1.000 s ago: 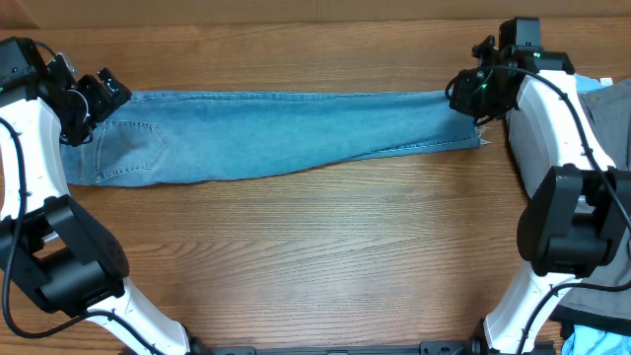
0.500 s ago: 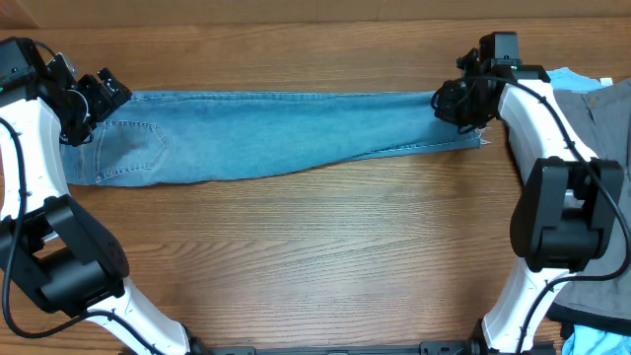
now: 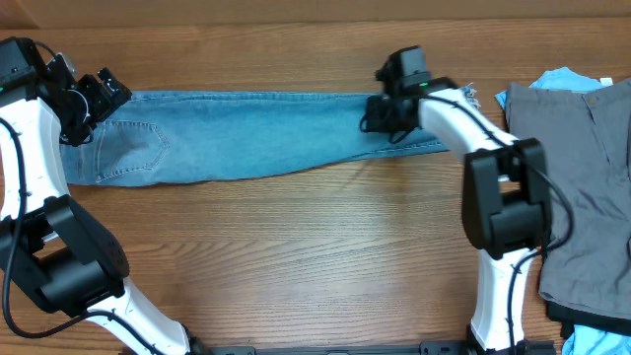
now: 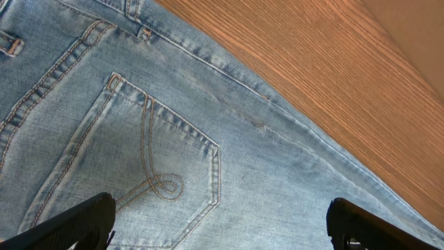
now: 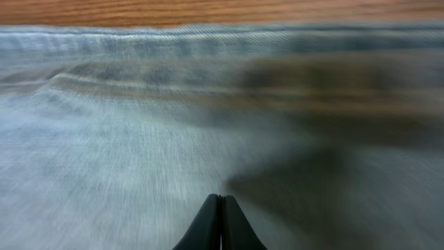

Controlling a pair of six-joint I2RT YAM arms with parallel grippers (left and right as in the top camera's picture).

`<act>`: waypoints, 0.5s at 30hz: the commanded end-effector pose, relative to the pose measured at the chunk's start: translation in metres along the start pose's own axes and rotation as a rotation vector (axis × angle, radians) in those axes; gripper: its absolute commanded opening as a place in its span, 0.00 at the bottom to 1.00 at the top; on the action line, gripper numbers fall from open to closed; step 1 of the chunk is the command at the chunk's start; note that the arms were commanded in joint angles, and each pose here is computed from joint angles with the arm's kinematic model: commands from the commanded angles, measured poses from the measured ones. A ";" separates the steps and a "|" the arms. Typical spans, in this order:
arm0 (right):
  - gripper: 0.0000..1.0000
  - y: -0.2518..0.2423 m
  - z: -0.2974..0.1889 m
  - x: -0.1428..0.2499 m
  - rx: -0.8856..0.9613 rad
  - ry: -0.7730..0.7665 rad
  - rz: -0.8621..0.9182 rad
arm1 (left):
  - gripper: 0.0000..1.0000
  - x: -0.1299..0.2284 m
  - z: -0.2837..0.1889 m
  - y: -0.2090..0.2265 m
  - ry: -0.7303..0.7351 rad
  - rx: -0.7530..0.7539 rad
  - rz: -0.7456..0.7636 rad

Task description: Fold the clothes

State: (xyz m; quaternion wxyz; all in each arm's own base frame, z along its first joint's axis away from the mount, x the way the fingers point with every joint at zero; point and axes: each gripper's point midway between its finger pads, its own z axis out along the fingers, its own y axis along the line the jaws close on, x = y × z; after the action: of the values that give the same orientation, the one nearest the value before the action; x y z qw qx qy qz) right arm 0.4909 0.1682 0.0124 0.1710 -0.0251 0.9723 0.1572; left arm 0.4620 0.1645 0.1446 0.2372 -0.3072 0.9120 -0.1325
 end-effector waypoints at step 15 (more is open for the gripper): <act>0.04 -0.029 0.007 -0.080 0.251 -0.391 -0.006 | 1.00 -0.010 -0.016 -0.011 -0.043 0.027 0.028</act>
State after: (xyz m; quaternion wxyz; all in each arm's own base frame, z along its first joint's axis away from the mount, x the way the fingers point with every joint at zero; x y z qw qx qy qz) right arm 0.5661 0.1637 0.0286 0.3516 0.0009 0.9336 0.0683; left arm 0.4616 0.1643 0.1444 0.2361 -0.3075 0.9122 -0.1326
